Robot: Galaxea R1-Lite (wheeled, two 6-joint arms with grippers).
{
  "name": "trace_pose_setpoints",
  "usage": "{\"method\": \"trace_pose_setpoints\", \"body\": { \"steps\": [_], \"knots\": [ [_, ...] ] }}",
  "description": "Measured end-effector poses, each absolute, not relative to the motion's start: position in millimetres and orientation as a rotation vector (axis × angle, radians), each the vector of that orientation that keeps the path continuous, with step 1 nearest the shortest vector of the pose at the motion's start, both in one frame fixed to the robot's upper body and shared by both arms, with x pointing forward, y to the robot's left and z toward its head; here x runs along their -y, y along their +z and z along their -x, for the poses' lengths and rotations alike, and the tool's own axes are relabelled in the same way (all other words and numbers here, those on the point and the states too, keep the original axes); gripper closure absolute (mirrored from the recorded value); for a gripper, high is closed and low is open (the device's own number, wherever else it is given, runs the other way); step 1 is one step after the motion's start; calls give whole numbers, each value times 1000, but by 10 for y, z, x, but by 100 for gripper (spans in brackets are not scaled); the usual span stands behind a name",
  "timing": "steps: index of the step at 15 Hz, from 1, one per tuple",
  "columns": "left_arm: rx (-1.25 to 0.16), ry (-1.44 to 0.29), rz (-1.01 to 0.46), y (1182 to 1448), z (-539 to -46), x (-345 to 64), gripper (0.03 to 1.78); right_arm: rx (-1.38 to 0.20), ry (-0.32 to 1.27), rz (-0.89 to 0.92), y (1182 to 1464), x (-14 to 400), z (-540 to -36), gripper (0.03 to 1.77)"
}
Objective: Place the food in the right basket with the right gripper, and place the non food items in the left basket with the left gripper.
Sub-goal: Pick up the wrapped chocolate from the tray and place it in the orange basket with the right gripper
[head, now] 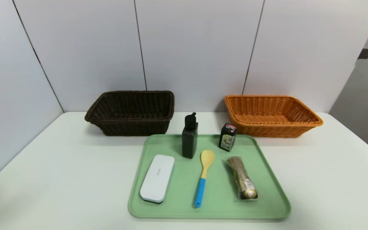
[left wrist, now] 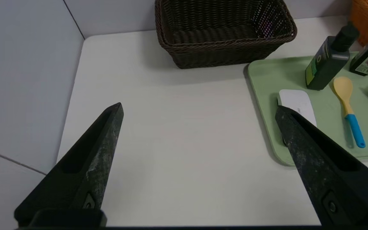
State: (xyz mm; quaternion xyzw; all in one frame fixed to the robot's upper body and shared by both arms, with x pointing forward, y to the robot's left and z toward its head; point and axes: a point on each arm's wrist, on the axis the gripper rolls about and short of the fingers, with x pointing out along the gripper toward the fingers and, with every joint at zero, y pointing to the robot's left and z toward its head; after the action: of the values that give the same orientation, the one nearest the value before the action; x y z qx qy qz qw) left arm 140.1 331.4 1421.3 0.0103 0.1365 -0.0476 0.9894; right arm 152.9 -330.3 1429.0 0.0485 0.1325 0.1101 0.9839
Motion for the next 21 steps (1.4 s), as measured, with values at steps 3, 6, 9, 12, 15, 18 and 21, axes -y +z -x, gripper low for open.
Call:
{"method": "trace_pose_setpoints", "body": {
  "steps": [3, 6, 9, 12, 15, 18, 21],
  "knots": [
    [-422, -140, 36, 14264, -2009, -3253, 12, -485, 274, -144, 14494, 3140, -2334, 9],
    [-542, -229, 95, 14108, -2434, -3042, 12, -714, 297, -133, 14302, 2627, -2951, 9],
    [-641, -243, 111, 13948, -2665, -2763, 12, -883, 255, -32, 13923, 2086, -3287, 9],
    [-711, -229, 127, 13810, -2790, -2537, 12, -1064, 201, 16, 13543, 1763, -3396, 9],
    [-734, -238, 118, 13763, -2835, -2482, 12, -1171, 152, 32, 13230, 1619, -3524, 9],
    [-742, -237, 116, 13744, -2844, -2477, 12, -1257, 111, 58, 12974, 1531, -3625, 9],
    [-753, -235, 115, 13715, -2845, -2476, 12, -1296, 82, 64, 12806, 1443, -3719, 9]
  ]
}}
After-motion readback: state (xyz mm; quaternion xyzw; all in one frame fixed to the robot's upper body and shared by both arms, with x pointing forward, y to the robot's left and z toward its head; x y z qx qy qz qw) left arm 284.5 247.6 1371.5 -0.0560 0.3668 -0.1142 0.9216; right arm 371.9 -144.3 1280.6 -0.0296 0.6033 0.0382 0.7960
